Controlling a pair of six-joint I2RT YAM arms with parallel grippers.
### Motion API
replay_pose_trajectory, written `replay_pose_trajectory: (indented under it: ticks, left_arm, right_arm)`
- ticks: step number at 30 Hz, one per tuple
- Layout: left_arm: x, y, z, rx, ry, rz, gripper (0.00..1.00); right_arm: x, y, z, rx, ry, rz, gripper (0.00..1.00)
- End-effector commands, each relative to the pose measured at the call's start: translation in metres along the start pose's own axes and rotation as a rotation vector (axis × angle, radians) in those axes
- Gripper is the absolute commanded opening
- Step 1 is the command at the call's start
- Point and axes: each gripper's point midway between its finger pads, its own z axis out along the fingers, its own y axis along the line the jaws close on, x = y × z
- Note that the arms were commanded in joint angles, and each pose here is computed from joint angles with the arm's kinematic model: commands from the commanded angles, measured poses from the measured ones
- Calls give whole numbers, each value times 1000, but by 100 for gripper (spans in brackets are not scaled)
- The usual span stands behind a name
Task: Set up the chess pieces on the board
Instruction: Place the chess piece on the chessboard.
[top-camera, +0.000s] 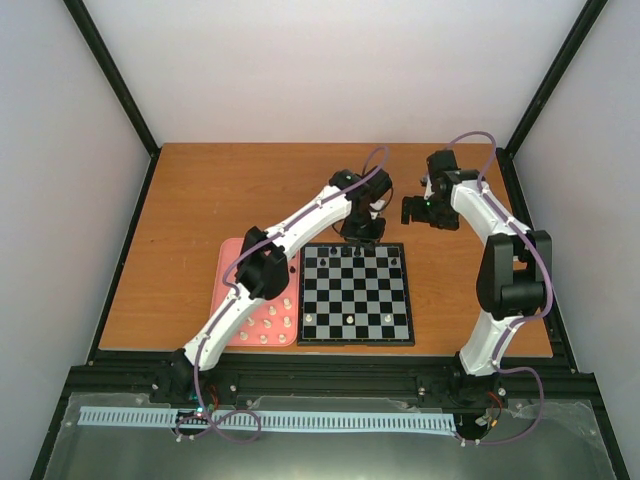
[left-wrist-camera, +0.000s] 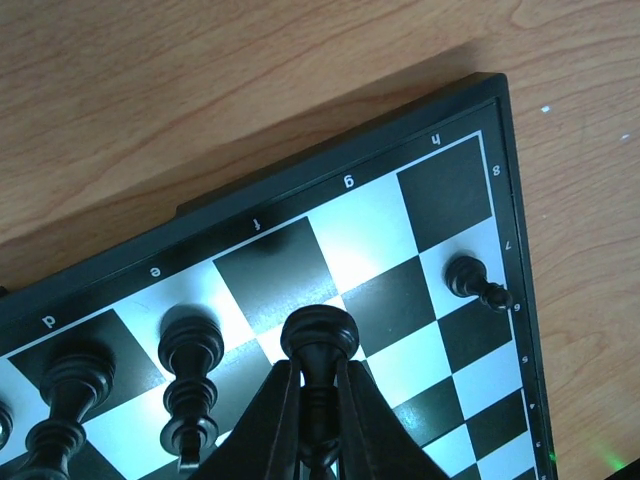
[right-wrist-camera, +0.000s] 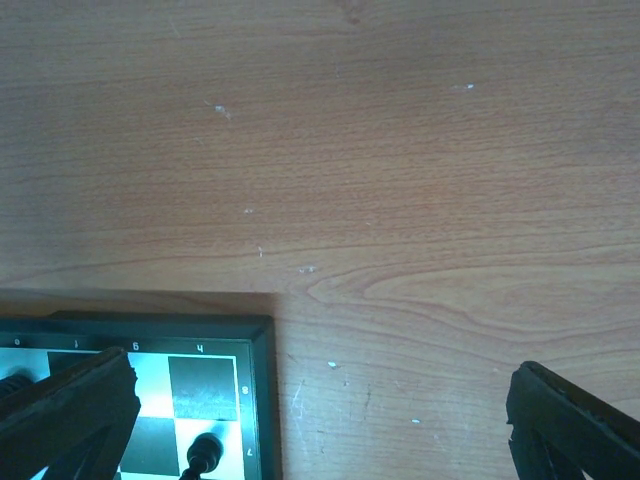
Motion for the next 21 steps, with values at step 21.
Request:
replay_pose_trajectory:
  ticks: [21]
  left_arm:
    - [0,-2,7,-12,6,58,19]
  right_arm:
    - [-14,-4,4,16,-15,9,100]
